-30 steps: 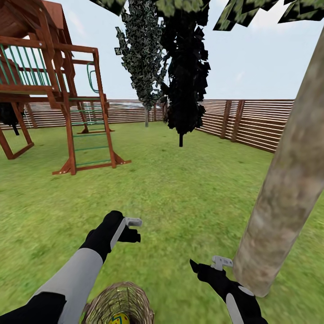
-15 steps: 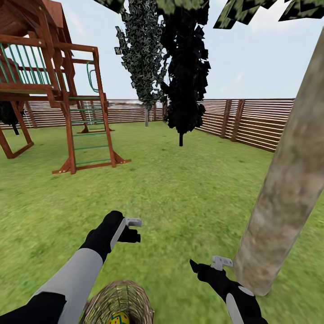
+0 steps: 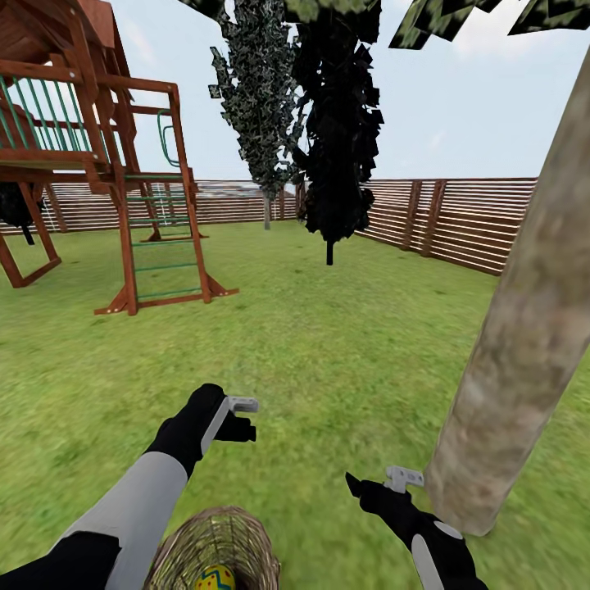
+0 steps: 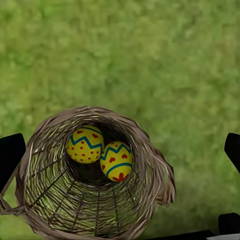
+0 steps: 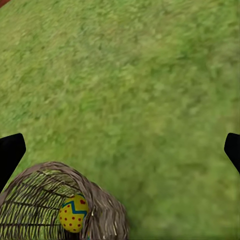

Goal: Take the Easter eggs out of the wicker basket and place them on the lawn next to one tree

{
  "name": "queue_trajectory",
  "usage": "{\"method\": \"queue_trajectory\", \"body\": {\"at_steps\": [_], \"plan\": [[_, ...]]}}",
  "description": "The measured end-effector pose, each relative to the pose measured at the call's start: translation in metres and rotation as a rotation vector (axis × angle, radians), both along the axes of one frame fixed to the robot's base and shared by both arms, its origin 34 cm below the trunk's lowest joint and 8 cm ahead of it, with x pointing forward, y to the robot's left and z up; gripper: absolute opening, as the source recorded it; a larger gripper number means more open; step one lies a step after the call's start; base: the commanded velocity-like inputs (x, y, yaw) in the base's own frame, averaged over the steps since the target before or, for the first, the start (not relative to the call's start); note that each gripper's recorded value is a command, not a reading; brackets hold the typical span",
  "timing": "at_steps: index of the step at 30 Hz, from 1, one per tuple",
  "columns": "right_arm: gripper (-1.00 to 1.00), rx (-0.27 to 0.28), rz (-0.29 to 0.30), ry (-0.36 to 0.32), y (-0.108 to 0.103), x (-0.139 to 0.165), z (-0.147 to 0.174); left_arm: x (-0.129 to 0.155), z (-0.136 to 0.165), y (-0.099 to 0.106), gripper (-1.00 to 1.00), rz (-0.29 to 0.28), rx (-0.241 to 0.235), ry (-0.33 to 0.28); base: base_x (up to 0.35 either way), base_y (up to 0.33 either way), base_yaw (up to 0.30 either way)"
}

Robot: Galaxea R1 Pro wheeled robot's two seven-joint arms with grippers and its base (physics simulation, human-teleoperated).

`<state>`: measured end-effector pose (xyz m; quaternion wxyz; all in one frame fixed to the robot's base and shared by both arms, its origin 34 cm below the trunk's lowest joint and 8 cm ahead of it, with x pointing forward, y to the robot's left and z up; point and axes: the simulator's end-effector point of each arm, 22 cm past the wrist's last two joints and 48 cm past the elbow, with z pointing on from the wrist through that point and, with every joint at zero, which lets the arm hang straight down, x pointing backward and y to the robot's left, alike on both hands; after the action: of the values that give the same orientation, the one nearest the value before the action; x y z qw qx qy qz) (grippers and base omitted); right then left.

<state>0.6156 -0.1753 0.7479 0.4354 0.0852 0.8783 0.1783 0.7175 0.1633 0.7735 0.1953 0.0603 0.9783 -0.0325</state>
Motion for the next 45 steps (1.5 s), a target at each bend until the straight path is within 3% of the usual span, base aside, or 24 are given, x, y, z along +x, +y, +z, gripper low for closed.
{"method": "queue_trajectory", "body": {"at_steps": [19, 45], "plan": [[1.00, 0.002, -0.033, 0.003, -0.014, -0.001, -0.034, -0.002, -0.033, 0.002, 1.00, 0.002, 0.007, -0.001, 0.000, 0.000, 0.000], [1.00, 0.002, -0.036, 0.003, -0.015, -0.005, -0.082, -0.005, -0.080, 0.003, 1.00, 0.006, 0.008, -0.003, 0.000, 0.000, 0.000]]}}
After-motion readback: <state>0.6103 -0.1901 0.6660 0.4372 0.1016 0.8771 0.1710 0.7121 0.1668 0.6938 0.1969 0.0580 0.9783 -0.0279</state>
